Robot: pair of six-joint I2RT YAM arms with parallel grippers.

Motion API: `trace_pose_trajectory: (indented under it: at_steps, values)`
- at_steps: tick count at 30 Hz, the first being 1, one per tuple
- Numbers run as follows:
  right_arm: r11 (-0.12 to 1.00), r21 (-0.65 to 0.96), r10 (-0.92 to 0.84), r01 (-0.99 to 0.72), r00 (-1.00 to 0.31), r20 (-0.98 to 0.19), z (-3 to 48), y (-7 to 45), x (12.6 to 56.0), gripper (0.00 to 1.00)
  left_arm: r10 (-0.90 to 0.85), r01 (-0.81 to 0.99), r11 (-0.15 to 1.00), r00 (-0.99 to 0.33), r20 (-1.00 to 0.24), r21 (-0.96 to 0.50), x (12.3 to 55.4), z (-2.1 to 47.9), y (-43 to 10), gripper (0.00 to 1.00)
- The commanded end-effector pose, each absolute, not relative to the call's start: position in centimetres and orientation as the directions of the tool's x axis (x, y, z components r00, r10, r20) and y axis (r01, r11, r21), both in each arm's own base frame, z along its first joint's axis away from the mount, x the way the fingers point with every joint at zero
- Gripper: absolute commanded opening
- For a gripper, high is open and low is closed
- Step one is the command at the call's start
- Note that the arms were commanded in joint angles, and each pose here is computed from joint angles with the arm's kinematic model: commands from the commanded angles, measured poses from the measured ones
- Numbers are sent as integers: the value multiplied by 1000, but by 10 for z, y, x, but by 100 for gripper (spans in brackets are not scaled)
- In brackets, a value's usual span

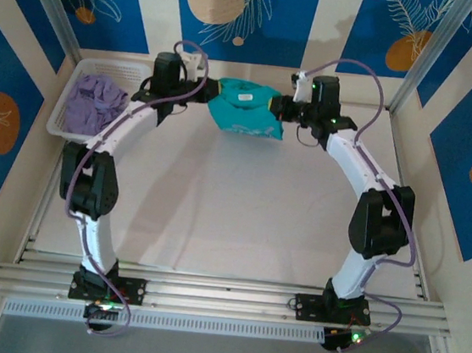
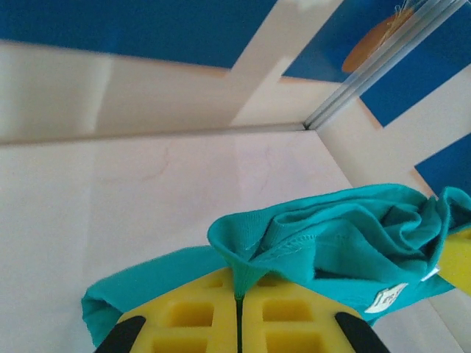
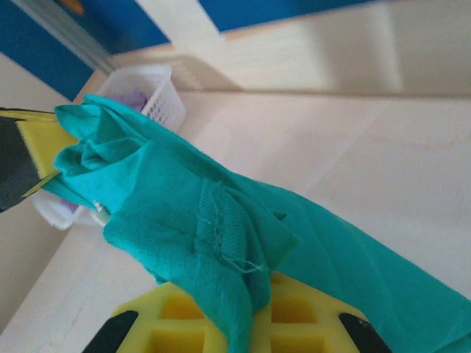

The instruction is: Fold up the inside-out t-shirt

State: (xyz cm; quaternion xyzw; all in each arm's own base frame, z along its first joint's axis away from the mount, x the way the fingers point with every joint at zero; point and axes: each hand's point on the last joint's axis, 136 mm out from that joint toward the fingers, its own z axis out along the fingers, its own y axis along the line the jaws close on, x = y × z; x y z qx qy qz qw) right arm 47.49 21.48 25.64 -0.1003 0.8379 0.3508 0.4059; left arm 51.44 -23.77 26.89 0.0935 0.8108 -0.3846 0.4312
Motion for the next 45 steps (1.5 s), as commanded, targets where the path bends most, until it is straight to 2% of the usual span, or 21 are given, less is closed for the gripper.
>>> trace_pose_trajectory:
  at_steps: [1,9,13,20,31,36,41,45]
  values:
    - [682,522,82,-512,-656,-750,244,225,438,3,-213,503,633,-617,-757,-588,483,258,-242,0]
    - [670,651,121,-356,-813,-569,163,226,330,5,-167,481,572,-724,-669,-664,370,199,-249,0]
    - [698,680,171,-225,-869,-464,133,217,302,6,-139,442,586,-770,-622,-679,352,173,-247,0]
    - [760,648,247,-49,-901,-358,104,193,314,6,-99,395,639,-809,-579,-660,376,145,-252,0]
    - [824,565,232,41,-935,-269,63,179,372,13,-17,363,740,-832,-554,-567,443,99,-262,2]
    - [865,492,231,98,-948,-218,35,168,390,20,2,332,771,-855,-519,-543,465,67,-266,11]
    - [880,462,226,106,-951,-213,34,161,396,36,0,281,822,-870,-493,-496,475,52,-255,24]
    - [893,444,210,73,-940,-269,59,150,392,45,4,284,844,-851,-526,-454,474,68,-243,41]
